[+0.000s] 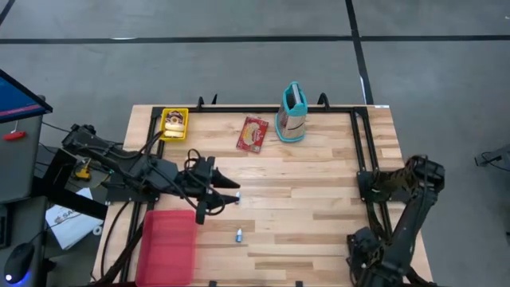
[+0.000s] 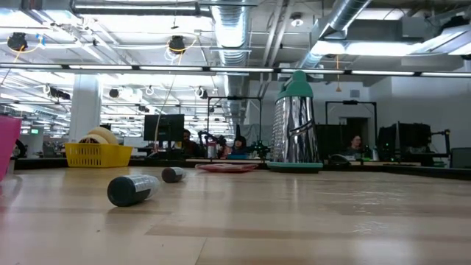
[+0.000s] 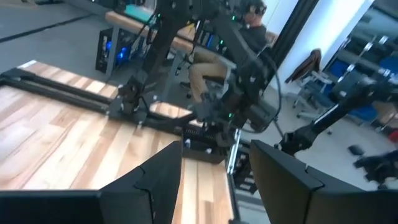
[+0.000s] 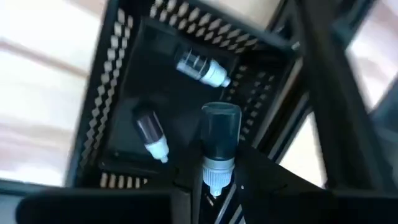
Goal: Pick & Place Food Item
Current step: Put the green food coloring bottle into the container, then put the blue food coloring bottle in the black basket
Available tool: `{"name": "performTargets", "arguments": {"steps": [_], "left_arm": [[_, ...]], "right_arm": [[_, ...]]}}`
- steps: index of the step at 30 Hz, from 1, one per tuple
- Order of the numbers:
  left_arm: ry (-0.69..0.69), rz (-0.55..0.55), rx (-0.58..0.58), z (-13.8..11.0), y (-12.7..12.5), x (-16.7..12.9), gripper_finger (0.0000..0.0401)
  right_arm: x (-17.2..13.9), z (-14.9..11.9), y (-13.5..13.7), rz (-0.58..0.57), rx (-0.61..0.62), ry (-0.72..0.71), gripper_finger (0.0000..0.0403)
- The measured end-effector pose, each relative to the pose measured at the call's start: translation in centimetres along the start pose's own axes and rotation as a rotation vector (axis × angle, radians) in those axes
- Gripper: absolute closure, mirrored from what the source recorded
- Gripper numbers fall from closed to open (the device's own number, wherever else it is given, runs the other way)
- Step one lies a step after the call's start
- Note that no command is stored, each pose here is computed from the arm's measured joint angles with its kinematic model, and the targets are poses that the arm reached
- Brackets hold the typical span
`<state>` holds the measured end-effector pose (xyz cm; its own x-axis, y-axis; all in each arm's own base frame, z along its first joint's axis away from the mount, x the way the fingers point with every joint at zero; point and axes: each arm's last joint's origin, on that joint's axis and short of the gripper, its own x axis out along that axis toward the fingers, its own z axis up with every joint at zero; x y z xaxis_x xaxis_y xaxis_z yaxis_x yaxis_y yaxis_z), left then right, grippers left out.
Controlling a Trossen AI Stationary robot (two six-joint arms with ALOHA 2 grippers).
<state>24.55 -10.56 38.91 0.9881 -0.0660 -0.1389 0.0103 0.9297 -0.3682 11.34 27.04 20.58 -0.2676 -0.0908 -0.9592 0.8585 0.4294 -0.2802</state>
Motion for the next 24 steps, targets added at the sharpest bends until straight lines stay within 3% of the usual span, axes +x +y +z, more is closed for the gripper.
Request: {"name": "performTargets", "arguments": {"steps": [10, 24], "left_arm": [[-0.055, -0.006, -0.031, 0.5, -0.2, 0.0, 0.0215], [-0.056, -0.013, -0.036, 0.4, -0.4, 0.0, 0.0215]], "right_arm": [[2.4, -0.4, -0.4, 0.053, -0.077, -0.030, 0.0317], [1.7, 0.1, -0.3, 0.093, -0.072, -0.066, 0.0207]]}}
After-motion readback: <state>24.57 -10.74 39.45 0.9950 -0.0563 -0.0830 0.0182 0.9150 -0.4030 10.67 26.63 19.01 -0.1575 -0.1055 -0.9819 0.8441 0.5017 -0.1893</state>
